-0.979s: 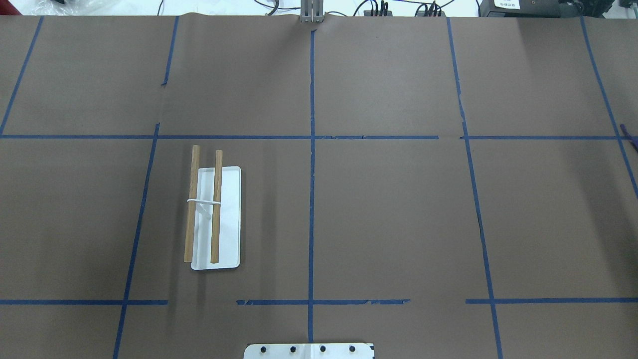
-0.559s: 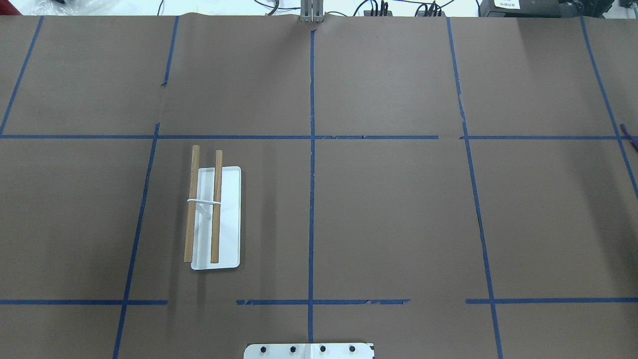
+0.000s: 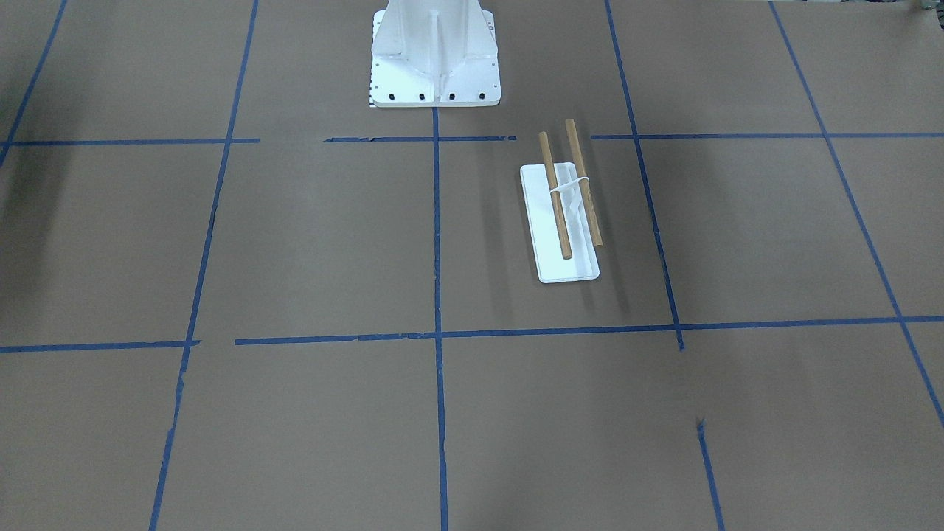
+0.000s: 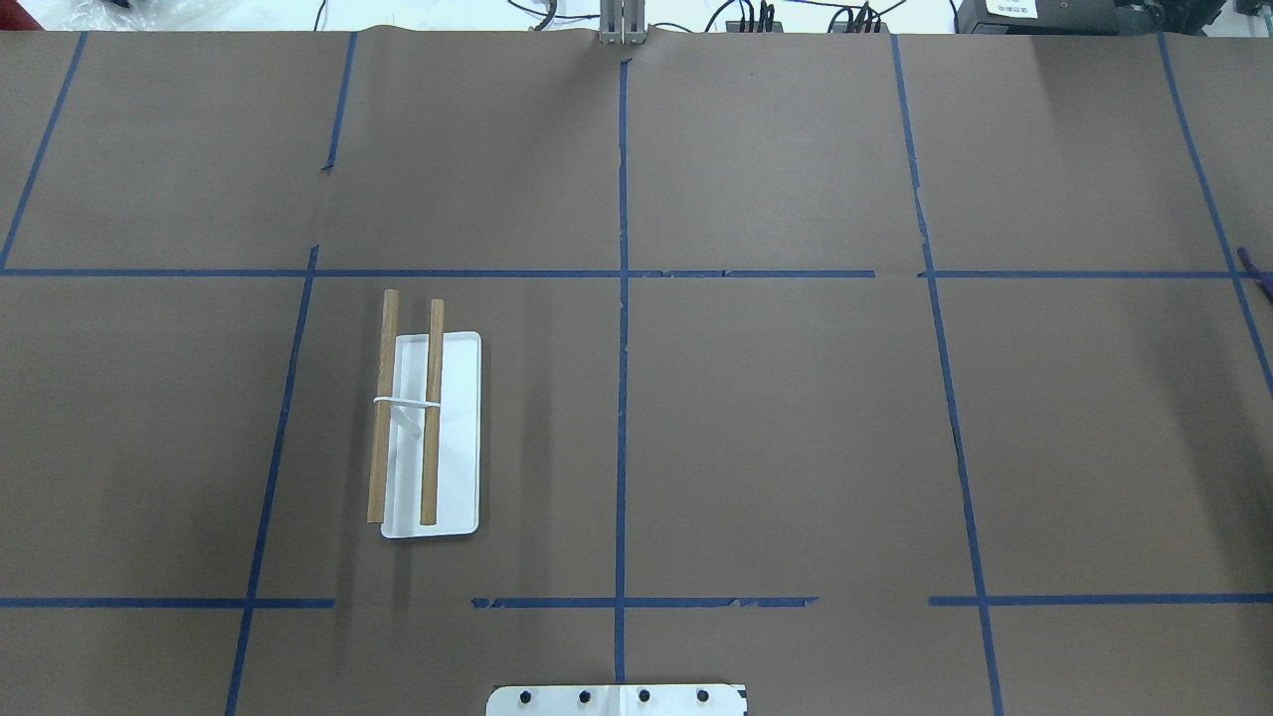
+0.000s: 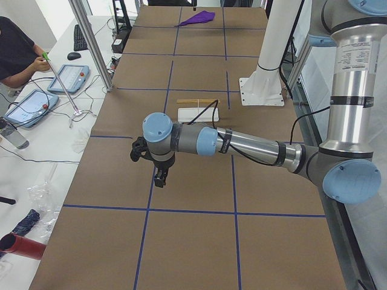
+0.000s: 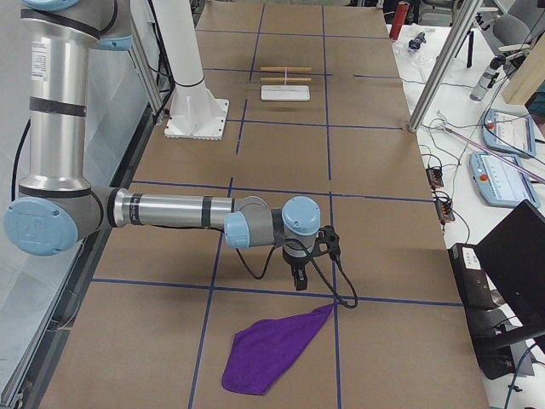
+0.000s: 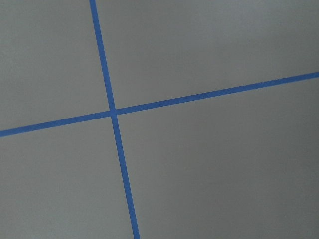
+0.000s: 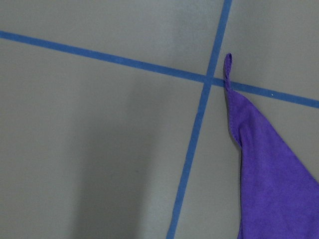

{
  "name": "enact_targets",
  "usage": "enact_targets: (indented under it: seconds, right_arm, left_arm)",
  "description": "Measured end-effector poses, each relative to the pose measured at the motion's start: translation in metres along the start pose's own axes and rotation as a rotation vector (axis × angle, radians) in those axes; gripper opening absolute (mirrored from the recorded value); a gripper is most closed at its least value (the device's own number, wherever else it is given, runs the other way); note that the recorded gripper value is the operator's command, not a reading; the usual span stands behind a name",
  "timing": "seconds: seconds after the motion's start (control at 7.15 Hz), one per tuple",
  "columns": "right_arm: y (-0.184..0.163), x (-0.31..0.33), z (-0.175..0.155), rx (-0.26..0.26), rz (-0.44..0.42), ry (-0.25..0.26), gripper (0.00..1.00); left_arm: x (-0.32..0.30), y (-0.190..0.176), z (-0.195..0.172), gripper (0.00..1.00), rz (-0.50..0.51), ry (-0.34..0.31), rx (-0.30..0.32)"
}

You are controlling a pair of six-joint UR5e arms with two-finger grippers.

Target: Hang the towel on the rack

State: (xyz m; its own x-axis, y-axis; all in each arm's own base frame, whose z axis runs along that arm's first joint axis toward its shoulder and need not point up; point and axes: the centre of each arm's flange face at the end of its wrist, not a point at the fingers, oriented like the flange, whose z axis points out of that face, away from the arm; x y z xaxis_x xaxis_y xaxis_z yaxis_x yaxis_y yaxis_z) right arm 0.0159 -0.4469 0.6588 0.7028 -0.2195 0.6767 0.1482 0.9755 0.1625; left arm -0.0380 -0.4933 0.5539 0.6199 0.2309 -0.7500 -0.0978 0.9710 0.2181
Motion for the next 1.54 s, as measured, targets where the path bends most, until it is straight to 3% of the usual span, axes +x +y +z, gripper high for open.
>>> enact_targets:
  seconds: [0.28,0.84,0.98,1.26,1.54]
  right_arm:
    - [0.035,0.018,0.031,-0.038,-0.015,0.052,0.96]
    - [0.097,0.078,0.107,-0.011,-0.085,0.063,0.86]
    - [0.106,0.082,0.115,-0.024,-0.082,0.060,0.82]
    - [0.124,0.087,0.124,-0.051,-0.070,0.057,0.63]
    - [0.133,0.089,0.127,-0.063,-0.061,0.056,0.59]
  left_arm:
    - [0.006,-0.004,0.000,1.00,0.040,0.005,0.026]
    - [0.009,-0.006,0.002,1.00,0.055,0.009,0.034]
    - [0.009,-0.006,0.003,1.00,0.055,0.010,0.033]
    - [0.009,-0.006,0.003,1.00,0.056,0.010,0.033]
    - [0.010,-0.005,0.003,1.00,0.055,0.018,0.034]
